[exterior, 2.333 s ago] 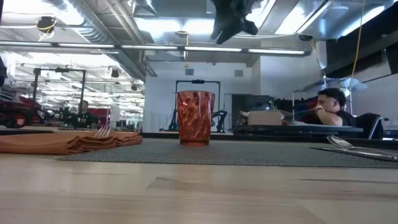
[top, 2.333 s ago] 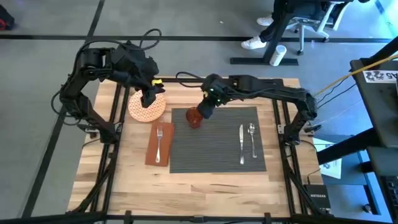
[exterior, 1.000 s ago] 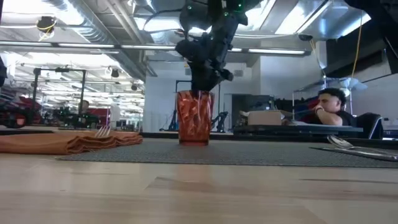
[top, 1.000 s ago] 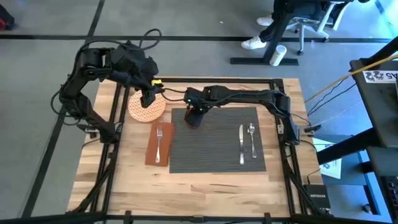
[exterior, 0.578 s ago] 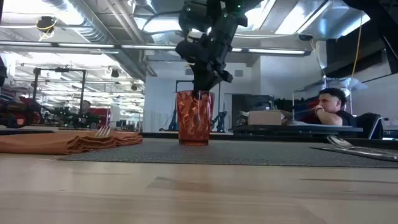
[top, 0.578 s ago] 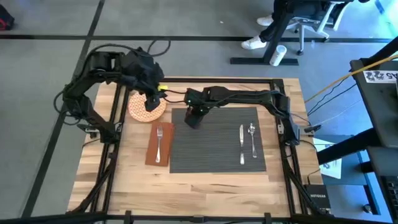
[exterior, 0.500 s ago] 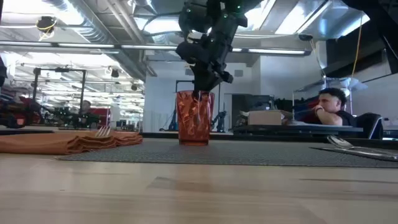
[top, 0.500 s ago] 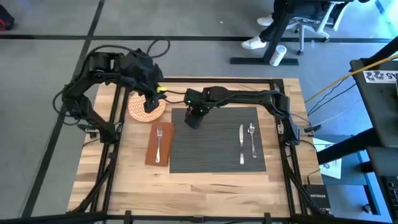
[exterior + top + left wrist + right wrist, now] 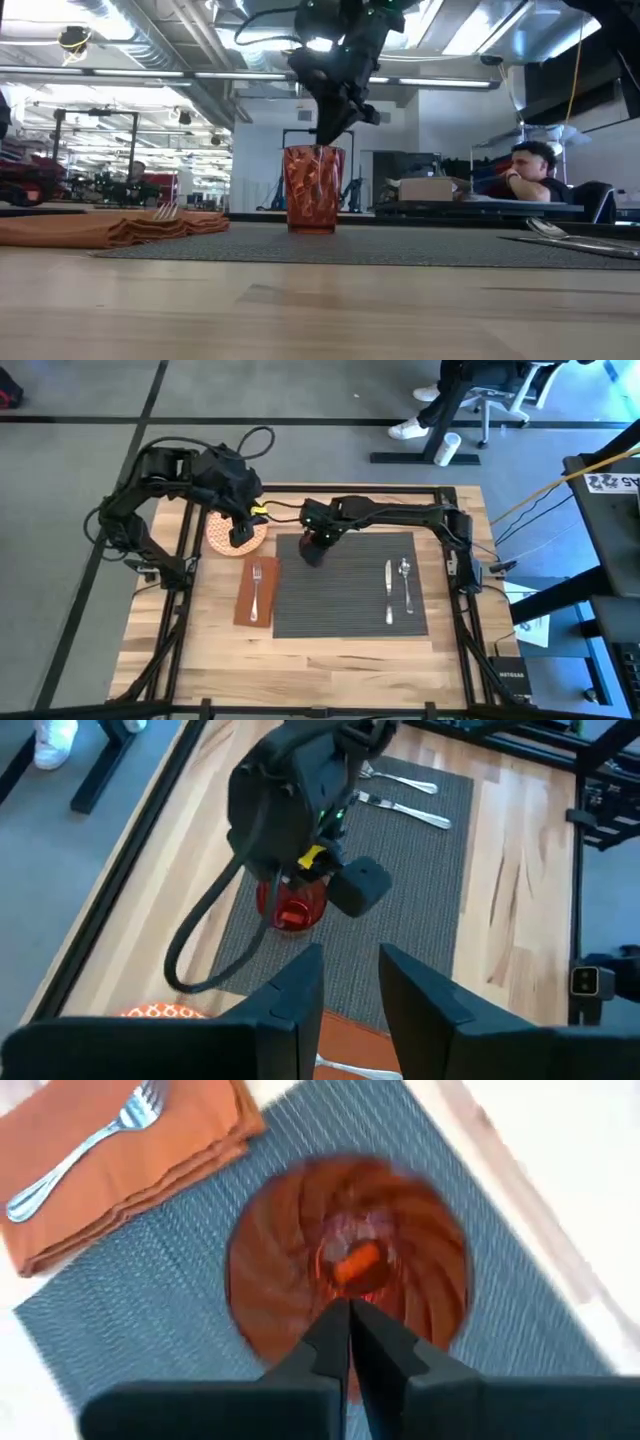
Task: Set table place
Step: Move the orange glass to the top right of the table
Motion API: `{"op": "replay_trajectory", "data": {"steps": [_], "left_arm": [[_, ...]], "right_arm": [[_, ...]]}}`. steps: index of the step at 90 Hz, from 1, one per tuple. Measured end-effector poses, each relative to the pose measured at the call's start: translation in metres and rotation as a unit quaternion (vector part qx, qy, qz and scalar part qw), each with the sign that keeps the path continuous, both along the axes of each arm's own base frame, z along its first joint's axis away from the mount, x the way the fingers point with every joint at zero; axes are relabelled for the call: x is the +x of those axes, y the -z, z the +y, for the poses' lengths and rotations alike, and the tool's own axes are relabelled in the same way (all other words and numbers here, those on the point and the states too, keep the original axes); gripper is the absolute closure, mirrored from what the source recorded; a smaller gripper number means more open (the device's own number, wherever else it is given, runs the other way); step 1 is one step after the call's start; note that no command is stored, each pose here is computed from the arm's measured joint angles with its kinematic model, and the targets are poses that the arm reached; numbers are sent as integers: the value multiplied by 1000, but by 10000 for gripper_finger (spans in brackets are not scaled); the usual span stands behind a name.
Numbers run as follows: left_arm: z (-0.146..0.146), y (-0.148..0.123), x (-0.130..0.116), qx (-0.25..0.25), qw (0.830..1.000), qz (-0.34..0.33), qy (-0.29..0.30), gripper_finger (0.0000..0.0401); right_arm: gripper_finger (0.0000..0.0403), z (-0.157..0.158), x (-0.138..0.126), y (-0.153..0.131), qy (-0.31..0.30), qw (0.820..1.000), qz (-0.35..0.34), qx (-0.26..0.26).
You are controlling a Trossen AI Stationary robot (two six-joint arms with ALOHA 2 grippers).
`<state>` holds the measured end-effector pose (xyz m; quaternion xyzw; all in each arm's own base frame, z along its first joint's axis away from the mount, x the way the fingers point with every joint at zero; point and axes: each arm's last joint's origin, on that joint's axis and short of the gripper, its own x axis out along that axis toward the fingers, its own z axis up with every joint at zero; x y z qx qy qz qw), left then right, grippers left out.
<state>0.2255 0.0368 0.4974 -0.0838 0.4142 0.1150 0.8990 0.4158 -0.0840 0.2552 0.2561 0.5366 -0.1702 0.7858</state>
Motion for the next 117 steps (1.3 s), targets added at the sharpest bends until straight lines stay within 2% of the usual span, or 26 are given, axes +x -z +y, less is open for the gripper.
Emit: {"op": "replay_trajectory", "data": {"steps": [11,34,56,70,81,92,106,117], "left_arm": [[0,0,0,0,1000,0,0,319],[0,0,0,2,1000,0,2,319],[0,0,0,-11,1000,-2,-14,319],[-1,0,0,-19,1000,-4,-22,319],[-1,0,0,-23,999,-5,-27,319],[-1,0,0,-23,999,-5,-26,319],[-1,0,0,-16,1000,-4,-19,319],[-1,0,0,-15,1000,-3,-16,319]], "right_arm": [[366,-4,-7,-8,7,999,30,17],[276,-14,-6,-11,38,999,23,18],[254,-29,-1,14,49,997,56,16],[253,-29,6,34,32,996,75,26],[263,-29,9,38,27,996,71,39],[305,-29,10,39,27,997,68,38],[386,-30,9,36,23,997,64,32],[391,-29,6,26,19,998,54,22]]}}
